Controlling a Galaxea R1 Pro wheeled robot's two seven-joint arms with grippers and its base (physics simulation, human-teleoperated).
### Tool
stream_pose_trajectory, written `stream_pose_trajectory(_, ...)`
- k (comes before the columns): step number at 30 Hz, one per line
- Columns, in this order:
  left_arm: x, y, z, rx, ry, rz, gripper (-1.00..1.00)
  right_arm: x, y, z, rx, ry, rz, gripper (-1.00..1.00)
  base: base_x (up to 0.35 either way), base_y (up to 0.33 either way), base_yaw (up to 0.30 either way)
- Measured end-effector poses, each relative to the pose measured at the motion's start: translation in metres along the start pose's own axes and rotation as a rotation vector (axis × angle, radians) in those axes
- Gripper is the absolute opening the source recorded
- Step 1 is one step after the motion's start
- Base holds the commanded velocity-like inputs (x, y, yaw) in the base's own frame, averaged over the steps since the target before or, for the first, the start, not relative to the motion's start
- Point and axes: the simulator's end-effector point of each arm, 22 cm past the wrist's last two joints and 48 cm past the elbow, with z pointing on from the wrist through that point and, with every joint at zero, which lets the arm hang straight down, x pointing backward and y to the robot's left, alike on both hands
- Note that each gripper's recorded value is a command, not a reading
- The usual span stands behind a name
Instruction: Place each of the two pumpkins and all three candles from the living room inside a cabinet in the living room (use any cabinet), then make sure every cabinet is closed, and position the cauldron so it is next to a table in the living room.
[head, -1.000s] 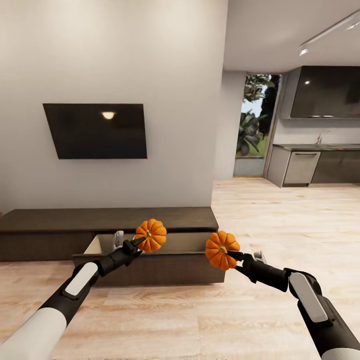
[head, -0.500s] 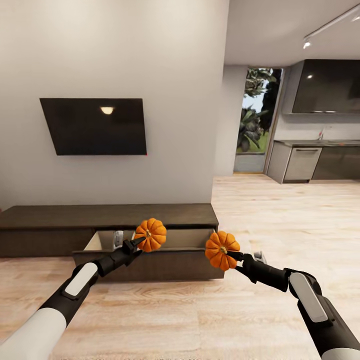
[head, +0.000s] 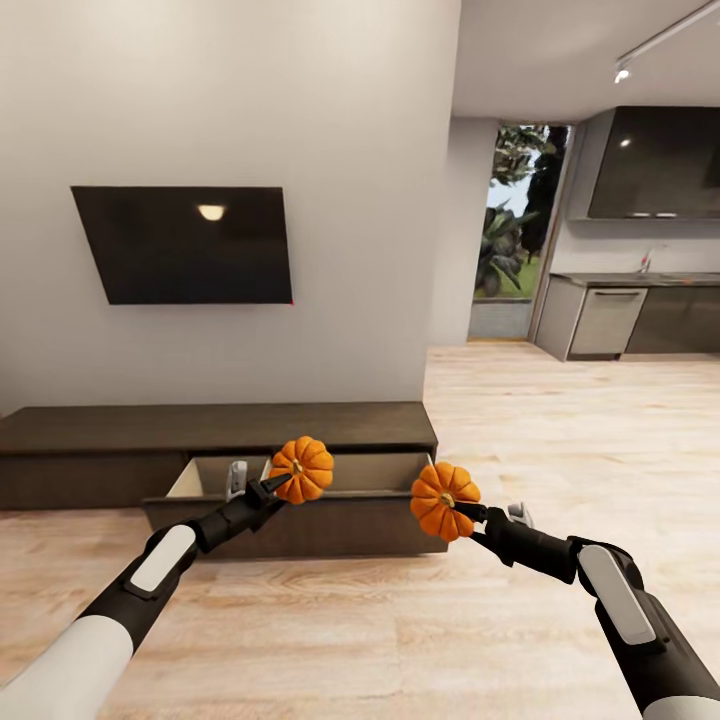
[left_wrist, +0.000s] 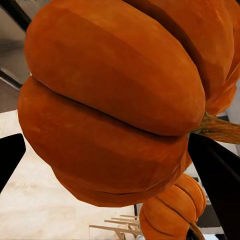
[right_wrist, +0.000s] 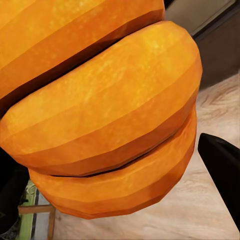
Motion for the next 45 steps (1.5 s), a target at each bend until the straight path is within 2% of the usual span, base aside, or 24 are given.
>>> stream_pose_trajectory(26, 0.001, 0.002, 0.0, -0.006, 0.002, 0.004, -1.0, -0.001, -0.002, -0.001, 0.004, -0.006, -0.002, -1.0, 0.295, 0.0, 0.0)
stream_pose_trajectory(32, 0.0, 0.001, 0.0, -0.001, 0.0, -0.003, -1.0, -0.002, 0.001, 0.0, -0.009, -0.007, 0.006, -1.0, 0.13, 0.0, 0.0)
stream_pose_trajectory(36, 0.0, 0.001, 0.0, 0.0, 0.0, -0.002, -1.0, 0.001, -0.007, 0.002, 0.017, 0.0, 0.01, -1.0, 0.026, 0.0, 0.0)
stream_pose_trajectory(38, 0.001, 0.001, 0.001, -0.002, 0.002, -0.001, -1.0, 0.008, -0.023, 0.008, 0.067, 0.017, 0.031, -1.0, 0.01, 0.0, 0.0)
stream_pose_trajectory(40, 0.001, 0.003, 0.001, -0.006, 0.001, -0.003, -1.0, 0.009, -0.03, 0.021, 0.103, 0.027, 0.059, -1.0, 0.005, 0.0, 0.0)
stream_pose_trajectory(42, 0.001, 0.004, 0.001, -0.01, 0.001, -0.004, -1.0, -0.006, -0.02, 0.035, 0.121, 0.022, 0.052, -1.0, 0.003, 0.0, 0.0)
stream_pose_trajectory(43, 0.001, 0.005, 0.001, -0.011, 0.001, -0.005, -1.0, -0.011, -0.01, 0.041, 0.101, 0.02, 0.061, -1.0, 0.001, 0.0, 0.0)
stream_pose_trajectory(45, 0.002, 0.005, 0.002, -0.013, 0.0, -0.003, -1.0, -0.012, -0.004, 0.057, 0.132, 0.04, 0.034, -1.0, 0.0, 0.0, 0.0)
